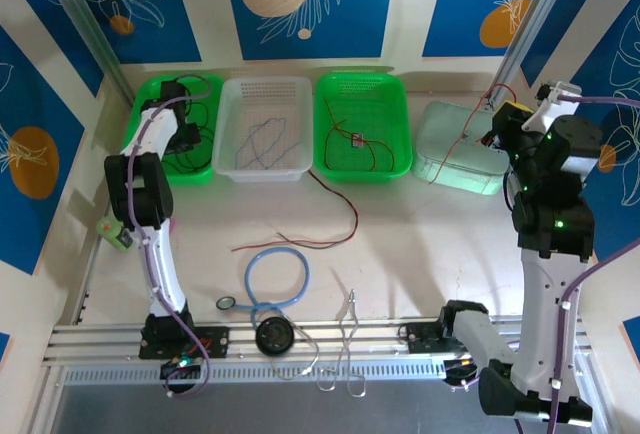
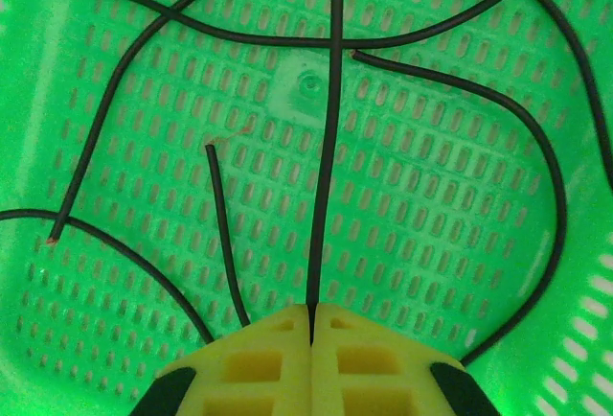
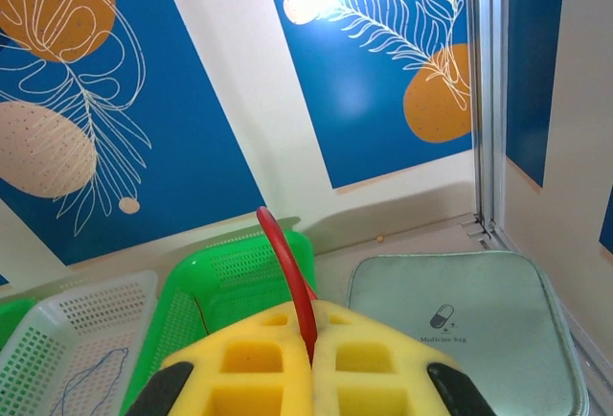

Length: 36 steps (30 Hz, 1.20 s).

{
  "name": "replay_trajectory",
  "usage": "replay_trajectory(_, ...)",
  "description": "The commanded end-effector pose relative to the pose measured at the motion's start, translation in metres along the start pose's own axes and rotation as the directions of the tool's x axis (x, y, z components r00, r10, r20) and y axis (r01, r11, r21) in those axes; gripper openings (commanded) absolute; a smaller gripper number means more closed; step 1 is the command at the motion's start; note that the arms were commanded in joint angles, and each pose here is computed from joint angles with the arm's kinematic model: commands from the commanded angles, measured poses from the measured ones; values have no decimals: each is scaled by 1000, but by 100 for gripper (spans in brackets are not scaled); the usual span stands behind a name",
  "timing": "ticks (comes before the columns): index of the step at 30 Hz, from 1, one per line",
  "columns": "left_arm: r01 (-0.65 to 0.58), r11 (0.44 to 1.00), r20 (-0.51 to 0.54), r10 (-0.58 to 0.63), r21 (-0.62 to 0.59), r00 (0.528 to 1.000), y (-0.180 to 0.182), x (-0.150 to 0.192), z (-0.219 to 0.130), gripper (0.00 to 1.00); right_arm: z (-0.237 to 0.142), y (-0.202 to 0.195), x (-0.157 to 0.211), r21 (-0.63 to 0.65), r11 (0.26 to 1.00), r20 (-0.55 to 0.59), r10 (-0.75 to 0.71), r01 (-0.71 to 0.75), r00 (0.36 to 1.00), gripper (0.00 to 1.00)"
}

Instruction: Untangle the cables

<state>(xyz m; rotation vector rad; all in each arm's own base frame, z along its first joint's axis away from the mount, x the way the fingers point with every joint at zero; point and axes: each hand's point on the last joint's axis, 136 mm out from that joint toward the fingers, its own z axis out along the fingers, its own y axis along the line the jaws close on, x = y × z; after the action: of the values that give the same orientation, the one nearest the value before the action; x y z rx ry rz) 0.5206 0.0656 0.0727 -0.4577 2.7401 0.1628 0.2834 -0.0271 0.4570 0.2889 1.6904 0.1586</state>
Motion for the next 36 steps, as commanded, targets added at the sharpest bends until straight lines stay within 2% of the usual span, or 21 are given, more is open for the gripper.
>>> replay_trajectory(1, -21, 999, -43, 22, 24, 999, -2, 2, -4, 13, -10, 7, -11, -26, 1000, 28, -15, 16, 999, 0)
replay_trajectory(2, -21, 1000, -37, 21, 19, 999, -2, 0, -6, 23, -10, 8, -12, -31, 999, 27, -11, 12, 1000, 0)
replay_trajectory(3, -21, 1000, -22, 22, 17, 1000, -1, -3, -10, 43, -10, 9, -12, -36, 999, 27, -9, 10, 1000, 0)
replay_trajectory(4, -19, 1000, 1, 19, 17, 1000, 0, -8, -17, 52, -9, 10, -14, -42, 999, 28, -8, 9, 1000, 0)
replay_trajectory(8, -6, 1000, 121, 3, 29, 993, 2, -34, -58, 65, -9, 13, -20, -53, 999, 38, 2, 0, 999, 0)
replay_trajectory(13, 0, 999, 251, -14, 55, 968, 5, -62, -120, 72, -8, 24, -32, -99, 995, 59, 20, -14, 998, 0)
replay_trajectory(19, -23, 989, 342, -29, 147, 939, -6, -65, -184, 74, -1, 54, -56, -206, 979, 91, 26, -7, 996, 0)
replay_trajectory(24, -94, 953, 375, -21, 287, 927, -39, -35, -228, 75, 11, 87, -83, -274, 961, 147, 2, 39, 989, 0)
replay_trajectory(28, -134, 913, 396, -32, 385, 917, -75, 1, -249, 75, 29, 115, -88, -328, 942, 153, -23, 72, 988, 0)
replay_trajectory(32, -166, 869, 379, -27, 466, 925, -115, 45, -254, 75, 58, 139, -79, -361, 929, 126, -38, 82, 991, 0)
replay_trajectory(36, -152, 849, 317, -19, 506, 948, -138, 88, -243, 76, 104, 151, -45, -362, 932, -1, -22, 20, 1000, 0)
